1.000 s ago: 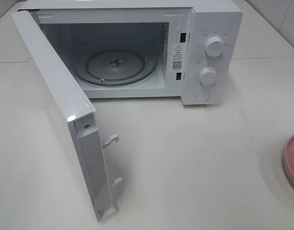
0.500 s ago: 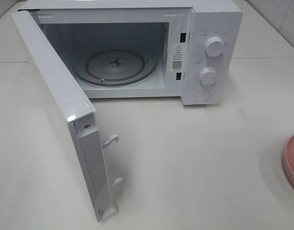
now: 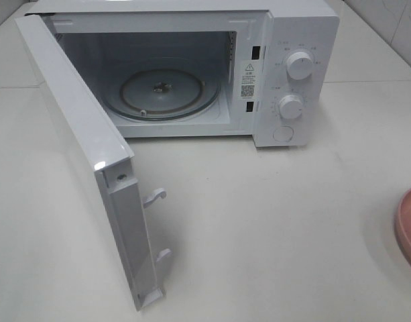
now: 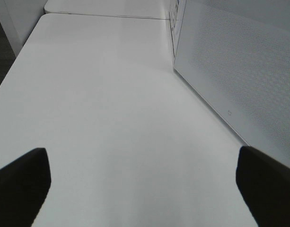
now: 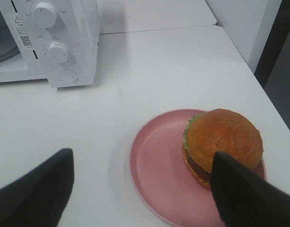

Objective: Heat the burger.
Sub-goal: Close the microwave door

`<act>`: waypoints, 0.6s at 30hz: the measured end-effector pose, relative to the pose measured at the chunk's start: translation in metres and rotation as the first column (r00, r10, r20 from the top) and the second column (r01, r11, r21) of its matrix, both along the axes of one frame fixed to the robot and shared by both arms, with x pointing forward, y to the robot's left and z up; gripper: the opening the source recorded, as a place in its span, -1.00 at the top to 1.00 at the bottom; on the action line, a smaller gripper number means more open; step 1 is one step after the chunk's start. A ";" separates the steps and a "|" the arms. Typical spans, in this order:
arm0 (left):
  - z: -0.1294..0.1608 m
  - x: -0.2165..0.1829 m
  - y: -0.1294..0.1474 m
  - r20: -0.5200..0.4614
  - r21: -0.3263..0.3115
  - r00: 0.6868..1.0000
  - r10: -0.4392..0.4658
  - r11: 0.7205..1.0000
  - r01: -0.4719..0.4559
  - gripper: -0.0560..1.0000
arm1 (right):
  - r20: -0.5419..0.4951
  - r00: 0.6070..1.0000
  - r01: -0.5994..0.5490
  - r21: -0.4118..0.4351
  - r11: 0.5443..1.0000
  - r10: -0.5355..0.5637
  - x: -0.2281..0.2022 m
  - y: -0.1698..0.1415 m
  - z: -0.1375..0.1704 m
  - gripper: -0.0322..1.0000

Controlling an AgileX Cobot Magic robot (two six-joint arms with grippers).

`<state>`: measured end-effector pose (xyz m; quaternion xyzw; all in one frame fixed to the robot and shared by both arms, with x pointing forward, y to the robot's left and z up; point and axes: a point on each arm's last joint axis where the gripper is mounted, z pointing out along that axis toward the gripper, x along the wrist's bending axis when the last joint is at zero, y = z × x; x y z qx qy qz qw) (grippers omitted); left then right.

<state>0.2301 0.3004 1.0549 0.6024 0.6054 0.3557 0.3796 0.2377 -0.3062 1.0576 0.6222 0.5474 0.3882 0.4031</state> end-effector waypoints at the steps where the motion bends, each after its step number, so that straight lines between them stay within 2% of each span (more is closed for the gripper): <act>1: 0.000 0.000 0.000 0.000 0.000 1.000 0.000 1.000 0.000 -0.98 | 0.000 1.000 0.000 0.000 1.000 0.000 0.000 0.000 0.000 -0.55; 18: 0.000 0.000 0.000 0.000 0.000 1.000 0.000 1.000 0.000 -0.98 | 0.000 1.000 0.000 -0.001 1.000 0.000 0.000 0.000 0.000 -0.55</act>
